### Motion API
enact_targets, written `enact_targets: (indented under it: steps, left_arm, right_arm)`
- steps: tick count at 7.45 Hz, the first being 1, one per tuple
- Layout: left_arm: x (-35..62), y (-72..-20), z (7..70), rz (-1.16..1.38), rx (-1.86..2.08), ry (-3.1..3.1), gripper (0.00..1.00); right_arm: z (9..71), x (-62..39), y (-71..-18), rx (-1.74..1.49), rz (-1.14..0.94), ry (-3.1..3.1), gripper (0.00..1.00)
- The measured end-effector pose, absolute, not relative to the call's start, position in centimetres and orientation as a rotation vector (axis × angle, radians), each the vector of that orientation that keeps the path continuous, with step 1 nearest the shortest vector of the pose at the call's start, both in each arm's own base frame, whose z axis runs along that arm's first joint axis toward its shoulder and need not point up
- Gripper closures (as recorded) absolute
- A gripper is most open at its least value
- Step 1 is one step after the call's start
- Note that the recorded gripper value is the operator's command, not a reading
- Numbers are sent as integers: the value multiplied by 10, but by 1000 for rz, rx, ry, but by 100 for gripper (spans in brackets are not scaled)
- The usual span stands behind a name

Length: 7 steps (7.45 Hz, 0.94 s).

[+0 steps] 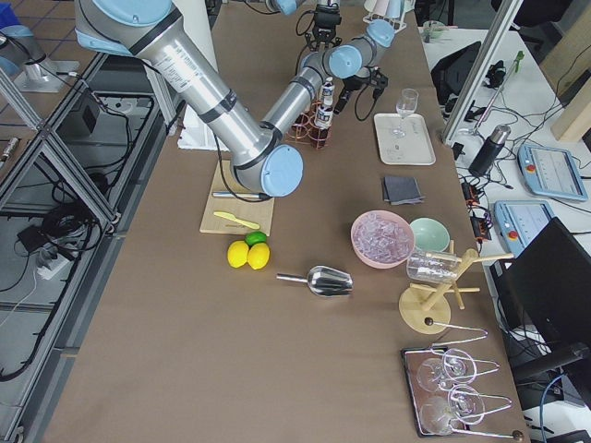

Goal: Take tea from basket to plate

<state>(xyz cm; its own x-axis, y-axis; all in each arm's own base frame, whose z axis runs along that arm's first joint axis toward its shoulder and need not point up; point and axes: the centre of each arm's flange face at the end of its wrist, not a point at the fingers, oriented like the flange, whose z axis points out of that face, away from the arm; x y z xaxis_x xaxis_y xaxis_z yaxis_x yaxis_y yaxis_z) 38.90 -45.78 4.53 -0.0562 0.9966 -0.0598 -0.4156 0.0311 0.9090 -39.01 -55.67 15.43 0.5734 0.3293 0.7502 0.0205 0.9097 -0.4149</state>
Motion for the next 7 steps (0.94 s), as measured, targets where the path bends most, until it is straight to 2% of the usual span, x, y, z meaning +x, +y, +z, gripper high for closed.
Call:
enact_targets:
  steps: [1, 3, 7]
  left_arm:
    - [389, -458, 46, 1396, 822, 958, 100]
    - [389, -458, 49, 1396, 818, 957, 100]
    - [390, -458, 53, 1396, 814, 955, 100]
  right_arm:
    - [152, -407, -548, -422, 182, -959, 15]
    - [152, -424, -541, -434, 175, -970, 31]
    - [132, -443, -547, -442, 166, -970, 31]
